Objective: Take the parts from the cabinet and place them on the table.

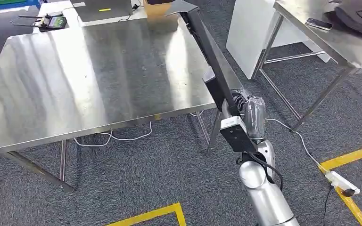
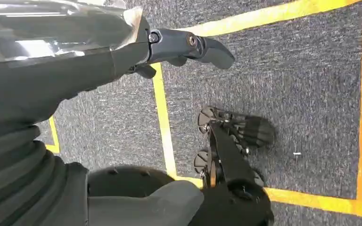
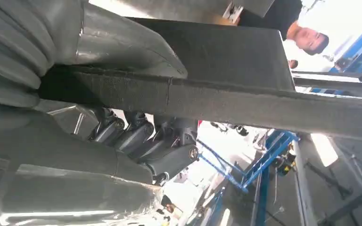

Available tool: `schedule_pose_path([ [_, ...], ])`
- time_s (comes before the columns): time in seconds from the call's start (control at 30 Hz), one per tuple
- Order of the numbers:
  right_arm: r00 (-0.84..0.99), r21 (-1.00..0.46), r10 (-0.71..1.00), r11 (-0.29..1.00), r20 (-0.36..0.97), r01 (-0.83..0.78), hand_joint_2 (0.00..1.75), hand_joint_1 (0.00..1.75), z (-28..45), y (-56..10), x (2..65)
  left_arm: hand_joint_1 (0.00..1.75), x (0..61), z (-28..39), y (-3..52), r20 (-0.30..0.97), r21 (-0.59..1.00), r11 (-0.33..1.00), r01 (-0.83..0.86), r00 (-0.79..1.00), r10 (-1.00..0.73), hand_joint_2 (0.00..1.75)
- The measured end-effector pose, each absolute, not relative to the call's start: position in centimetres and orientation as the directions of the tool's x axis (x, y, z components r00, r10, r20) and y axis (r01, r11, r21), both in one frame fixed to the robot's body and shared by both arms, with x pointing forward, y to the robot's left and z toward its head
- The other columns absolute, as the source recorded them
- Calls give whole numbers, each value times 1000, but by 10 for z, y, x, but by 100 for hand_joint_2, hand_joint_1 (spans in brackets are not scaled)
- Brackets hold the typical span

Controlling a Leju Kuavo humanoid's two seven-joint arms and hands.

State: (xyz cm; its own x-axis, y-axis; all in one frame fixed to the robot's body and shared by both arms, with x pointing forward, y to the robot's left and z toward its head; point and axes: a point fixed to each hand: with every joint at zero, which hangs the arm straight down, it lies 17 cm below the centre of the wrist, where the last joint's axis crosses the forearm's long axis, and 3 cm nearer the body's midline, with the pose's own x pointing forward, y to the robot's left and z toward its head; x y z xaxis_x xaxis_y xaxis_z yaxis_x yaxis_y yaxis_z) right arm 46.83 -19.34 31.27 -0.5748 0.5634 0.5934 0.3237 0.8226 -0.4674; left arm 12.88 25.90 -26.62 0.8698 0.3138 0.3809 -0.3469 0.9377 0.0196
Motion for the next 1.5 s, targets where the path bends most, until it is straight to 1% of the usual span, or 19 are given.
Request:
schedule_pose_path([
  [0.37, -571, -486, 577, 812, 584, 324, 175, 175, 307, -201, 473, 0, 131, -265, 256, 388, -2, 934, -357, 861, 330, 175],
  [0.67, -588, -486, 581, 808, 562, 334, 175, 175, 318, -199, 476, 0, 127, -266, 253, 378, -2, 934, -358, 864, 332, 175],
  [1.1, -586, -542, 626, 767, 514, 344, 175, 175, 328, -188, 488, 0, 131, -265, 254, 383, 16, 930, -366, 862, 333, 175],
  [1.5, -571, -561, 634, 759, 522, 331, 175, 175, 323, -187, 494, 0, 132, -265, 252, 381, 14, 925, -379, 858, 345, 175],
])
